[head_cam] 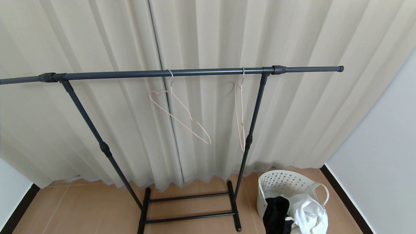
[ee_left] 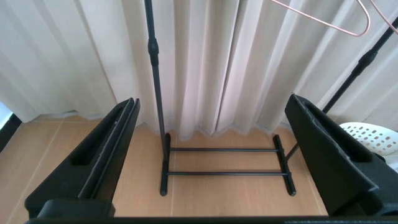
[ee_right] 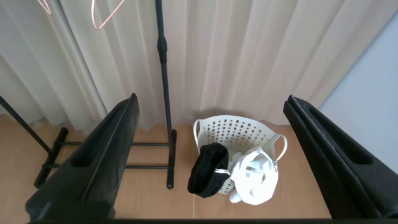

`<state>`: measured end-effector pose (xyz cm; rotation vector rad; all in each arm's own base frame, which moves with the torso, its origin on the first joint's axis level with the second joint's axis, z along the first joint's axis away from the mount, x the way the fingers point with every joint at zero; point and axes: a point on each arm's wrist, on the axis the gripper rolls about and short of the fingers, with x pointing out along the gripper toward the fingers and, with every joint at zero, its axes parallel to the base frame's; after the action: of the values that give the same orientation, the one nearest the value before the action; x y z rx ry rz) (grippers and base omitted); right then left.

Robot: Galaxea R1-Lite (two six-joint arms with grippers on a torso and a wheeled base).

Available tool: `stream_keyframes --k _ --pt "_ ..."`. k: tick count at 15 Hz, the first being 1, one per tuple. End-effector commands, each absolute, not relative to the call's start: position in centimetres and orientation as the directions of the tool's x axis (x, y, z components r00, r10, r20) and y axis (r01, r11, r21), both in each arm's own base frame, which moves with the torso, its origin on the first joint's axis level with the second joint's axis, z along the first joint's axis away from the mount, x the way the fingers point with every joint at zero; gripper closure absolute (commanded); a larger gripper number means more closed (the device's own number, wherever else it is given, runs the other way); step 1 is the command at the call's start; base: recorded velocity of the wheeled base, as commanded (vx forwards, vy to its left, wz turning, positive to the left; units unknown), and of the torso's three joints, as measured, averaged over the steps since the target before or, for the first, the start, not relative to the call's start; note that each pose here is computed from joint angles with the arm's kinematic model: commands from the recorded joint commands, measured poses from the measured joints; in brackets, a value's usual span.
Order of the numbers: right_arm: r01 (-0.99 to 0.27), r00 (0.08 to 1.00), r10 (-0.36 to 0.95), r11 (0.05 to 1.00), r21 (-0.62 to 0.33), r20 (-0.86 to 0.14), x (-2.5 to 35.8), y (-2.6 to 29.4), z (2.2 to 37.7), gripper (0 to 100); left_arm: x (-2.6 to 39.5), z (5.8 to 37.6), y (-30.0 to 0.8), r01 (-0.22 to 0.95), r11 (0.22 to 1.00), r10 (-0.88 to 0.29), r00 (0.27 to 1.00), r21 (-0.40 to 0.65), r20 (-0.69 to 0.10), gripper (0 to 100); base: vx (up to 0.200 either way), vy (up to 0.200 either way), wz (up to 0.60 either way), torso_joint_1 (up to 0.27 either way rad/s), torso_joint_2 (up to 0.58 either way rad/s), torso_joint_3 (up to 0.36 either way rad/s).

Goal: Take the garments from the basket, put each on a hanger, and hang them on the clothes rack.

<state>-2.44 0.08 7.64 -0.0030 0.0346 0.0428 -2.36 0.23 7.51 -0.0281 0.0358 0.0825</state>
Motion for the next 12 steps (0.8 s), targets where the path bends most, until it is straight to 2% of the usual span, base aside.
stream_keyframes --k 1,12 --pt "-0.043 0.998 0.043 0.999 -0.003 -0.037 -2.43 0.08 7.63 0 -2.35 7.52 0.23 -0.084 0.996 0.083 0.996 -0.027 -0.038 0 0.000 0.000 0.00 0.000 0.00 0.000" --pt "-0.043 0.998 0.043 0.999 -0.002 -0.037 -2.43 0.08 7.63 0 -2.36 7.55 0.21 -0.078 0.997 0.077 0.996 -0.027 -0.038 0 0.000 0.000 0.00 0.000 0.00 0.000"
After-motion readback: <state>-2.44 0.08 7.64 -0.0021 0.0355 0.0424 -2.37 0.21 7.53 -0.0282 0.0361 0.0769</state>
